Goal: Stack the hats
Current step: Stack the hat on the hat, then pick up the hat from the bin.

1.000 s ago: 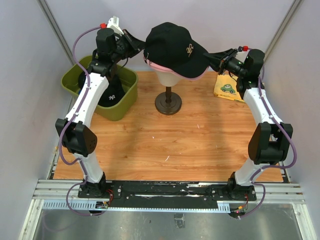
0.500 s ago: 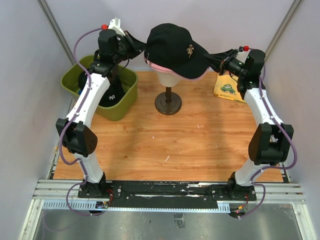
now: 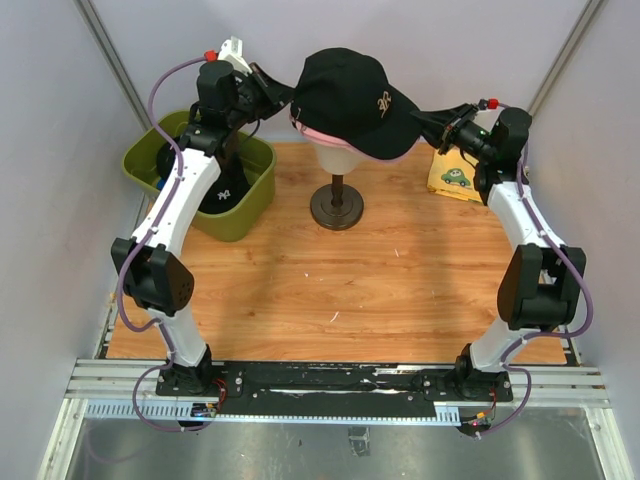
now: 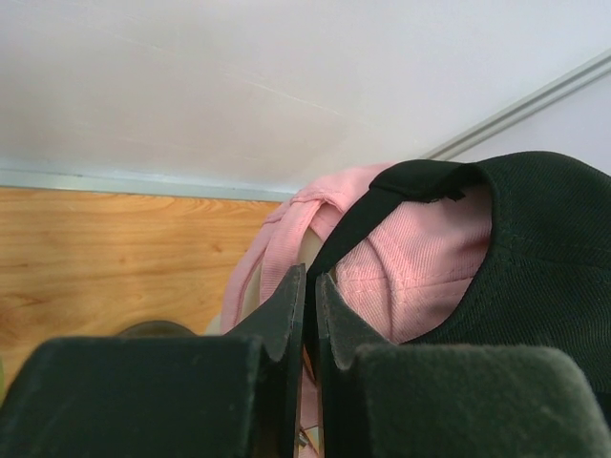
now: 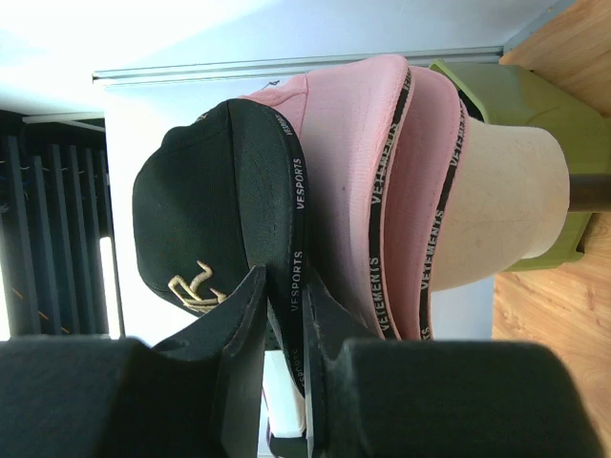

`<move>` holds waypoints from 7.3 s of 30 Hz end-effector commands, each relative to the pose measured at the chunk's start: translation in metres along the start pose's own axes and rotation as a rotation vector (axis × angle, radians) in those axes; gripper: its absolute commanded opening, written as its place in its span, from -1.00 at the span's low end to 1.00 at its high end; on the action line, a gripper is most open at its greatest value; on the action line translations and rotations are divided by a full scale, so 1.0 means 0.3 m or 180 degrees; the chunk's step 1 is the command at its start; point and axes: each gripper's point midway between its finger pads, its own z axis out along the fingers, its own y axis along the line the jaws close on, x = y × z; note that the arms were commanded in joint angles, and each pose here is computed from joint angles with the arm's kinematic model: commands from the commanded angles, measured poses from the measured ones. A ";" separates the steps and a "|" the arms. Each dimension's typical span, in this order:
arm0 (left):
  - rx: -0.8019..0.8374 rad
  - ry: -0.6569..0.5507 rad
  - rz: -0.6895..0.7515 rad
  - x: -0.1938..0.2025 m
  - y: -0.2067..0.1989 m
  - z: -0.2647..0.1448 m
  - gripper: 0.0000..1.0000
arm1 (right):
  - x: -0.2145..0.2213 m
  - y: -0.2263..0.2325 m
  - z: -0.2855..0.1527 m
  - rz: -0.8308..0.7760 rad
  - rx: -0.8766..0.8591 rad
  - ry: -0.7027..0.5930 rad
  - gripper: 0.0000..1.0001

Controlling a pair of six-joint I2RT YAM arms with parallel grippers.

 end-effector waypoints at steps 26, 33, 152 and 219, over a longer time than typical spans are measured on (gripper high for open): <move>-0.0129 -0.0403 -0.0246 -0.141 -0.051 -0.144 -0.99 | -0.117 0.148 0.005 0.0050 -0.0485 -0.0151 -0.99; -0.0143 -0.0393 -0.0255 -0.141 -0.064 -0.154 -0.99 | -0.113 0.165 0.012 0.0056 -0.0525 -0.0117 -0.99; 0.0708 -0.0373 -0.0220 -0.182 -0.177 -0.197 0.02 | 0.005 0.126 -0.176 -0.1165 0.0201 -0.0602 -0.14; 0.0183 -0.0086 0.0508 -0.095 -0.146 -0.077 -0.05 | -0.026 0.140 -0.116 -0.1441 0.0209 -0.0663 -0.12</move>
